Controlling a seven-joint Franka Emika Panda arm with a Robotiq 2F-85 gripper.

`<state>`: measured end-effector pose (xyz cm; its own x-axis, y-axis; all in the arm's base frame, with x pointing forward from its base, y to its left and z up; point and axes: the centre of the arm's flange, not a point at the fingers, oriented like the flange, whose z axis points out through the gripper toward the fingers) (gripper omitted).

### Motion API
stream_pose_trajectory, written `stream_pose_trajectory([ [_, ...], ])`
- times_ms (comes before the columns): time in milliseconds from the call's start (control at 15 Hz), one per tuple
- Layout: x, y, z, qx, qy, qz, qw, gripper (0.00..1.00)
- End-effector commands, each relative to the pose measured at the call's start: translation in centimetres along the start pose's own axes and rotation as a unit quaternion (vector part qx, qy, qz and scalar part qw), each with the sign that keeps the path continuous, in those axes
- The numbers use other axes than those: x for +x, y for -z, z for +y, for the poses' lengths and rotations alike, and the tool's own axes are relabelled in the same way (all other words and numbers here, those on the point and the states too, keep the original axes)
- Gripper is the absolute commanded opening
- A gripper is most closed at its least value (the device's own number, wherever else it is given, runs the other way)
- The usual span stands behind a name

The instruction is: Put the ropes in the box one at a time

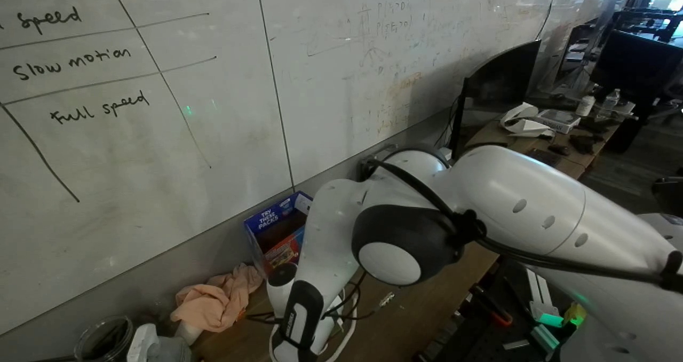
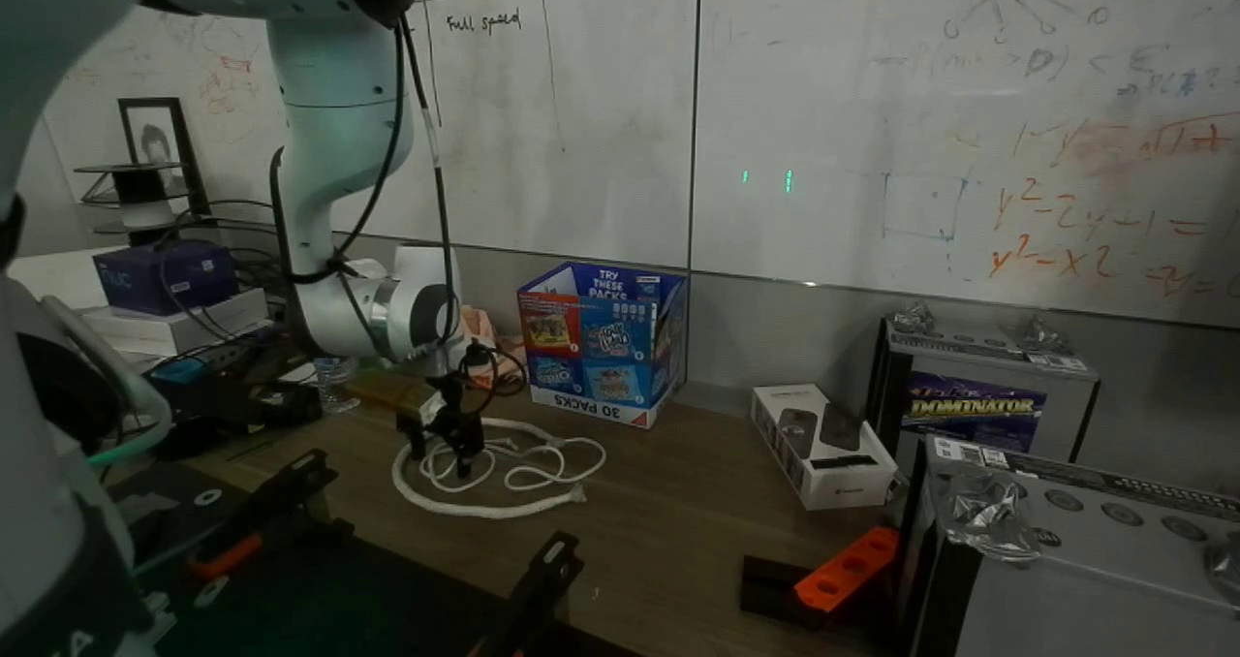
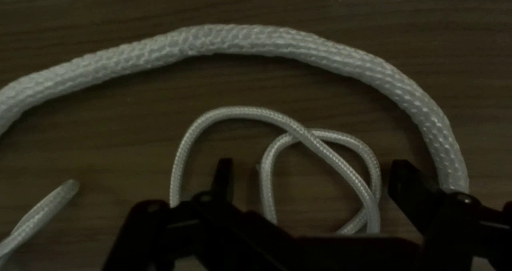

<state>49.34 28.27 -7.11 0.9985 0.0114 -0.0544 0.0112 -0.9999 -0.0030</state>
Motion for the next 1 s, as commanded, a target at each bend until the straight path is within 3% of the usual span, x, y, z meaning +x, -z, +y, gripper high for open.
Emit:
stream_pose_trajectory([
  [0,0.8,-0.5,-0.5,-0.005,0.014,0.015,0.9998,1.0],
  [133,0.9,-0.5,-0.4,-0.007,0.017,0.021,0.9996,0.73],
  [667,1.6,0.4,-0.6,-0.015,0.03,0.04,0.9987,0.12],
  [800,1.9,0.6,-0.2,-0.015,0.031,0.04,0.9986,0.05],
  [933,2.2,0.5,0.3,-0.016,0.027,0.034,0.9989,0.06],
])
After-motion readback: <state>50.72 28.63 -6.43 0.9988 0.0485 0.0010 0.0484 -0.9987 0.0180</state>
